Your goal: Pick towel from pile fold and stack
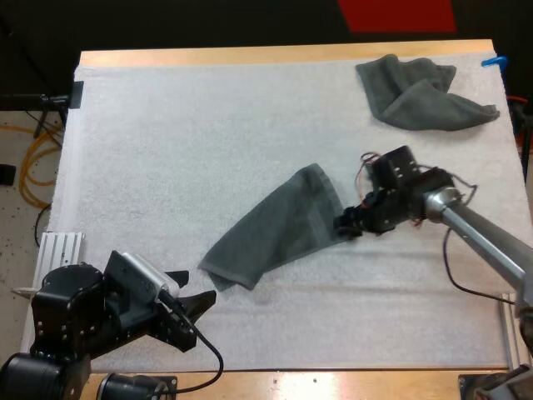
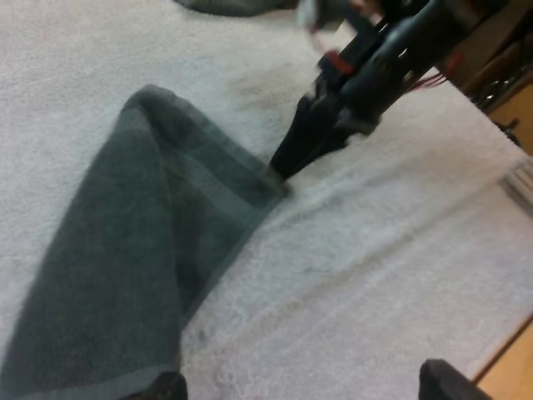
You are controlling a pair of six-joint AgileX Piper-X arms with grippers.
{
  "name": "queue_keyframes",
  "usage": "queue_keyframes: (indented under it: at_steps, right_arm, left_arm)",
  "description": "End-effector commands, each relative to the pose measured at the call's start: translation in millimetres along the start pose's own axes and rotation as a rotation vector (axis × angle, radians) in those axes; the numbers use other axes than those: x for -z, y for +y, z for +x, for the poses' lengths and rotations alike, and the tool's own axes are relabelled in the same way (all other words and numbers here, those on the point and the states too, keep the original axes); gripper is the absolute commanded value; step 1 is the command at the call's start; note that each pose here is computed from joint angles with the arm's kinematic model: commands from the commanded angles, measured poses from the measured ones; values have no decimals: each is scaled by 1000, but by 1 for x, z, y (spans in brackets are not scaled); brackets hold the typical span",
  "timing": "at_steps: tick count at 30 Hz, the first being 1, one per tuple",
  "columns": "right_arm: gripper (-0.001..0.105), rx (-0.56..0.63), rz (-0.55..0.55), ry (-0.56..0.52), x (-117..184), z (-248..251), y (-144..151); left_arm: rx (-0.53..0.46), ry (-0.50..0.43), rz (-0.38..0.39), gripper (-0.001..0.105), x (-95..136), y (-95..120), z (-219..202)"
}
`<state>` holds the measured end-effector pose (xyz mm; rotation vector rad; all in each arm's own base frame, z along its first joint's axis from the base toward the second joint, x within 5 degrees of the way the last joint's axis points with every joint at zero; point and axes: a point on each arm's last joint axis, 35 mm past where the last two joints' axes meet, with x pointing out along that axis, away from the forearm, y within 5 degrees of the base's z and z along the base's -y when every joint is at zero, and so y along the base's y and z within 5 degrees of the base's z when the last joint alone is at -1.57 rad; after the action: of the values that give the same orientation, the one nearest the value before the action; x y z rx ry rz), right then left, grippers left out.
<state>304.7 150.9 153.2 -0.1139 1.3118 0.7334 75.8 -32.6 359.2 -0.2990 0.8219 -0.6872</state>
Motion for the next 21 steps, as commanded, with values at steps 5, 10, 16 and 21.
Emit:
queue_keyframes:
  at_steps: [5, 10, 16, 21]
  right_arm:
    - [52, -73, 27, 39, 4, 19, -4]
    - [47, -76, 47, 45, 4, 25, -6]
    - [2, -82, 77, 50, 4, 28, -7]
    - [0, -140, 71, 27, 0, 24, -4]
  left_arm:
    - [67, 12, -9, 56, 0, -3, -1]
    - [68, 12, -9, 56, 0, -3, -1]
    - [68, 12, -9, 56, 0, -3, -1]
    - [68, 12, -9, 56, 0, -3, -1]
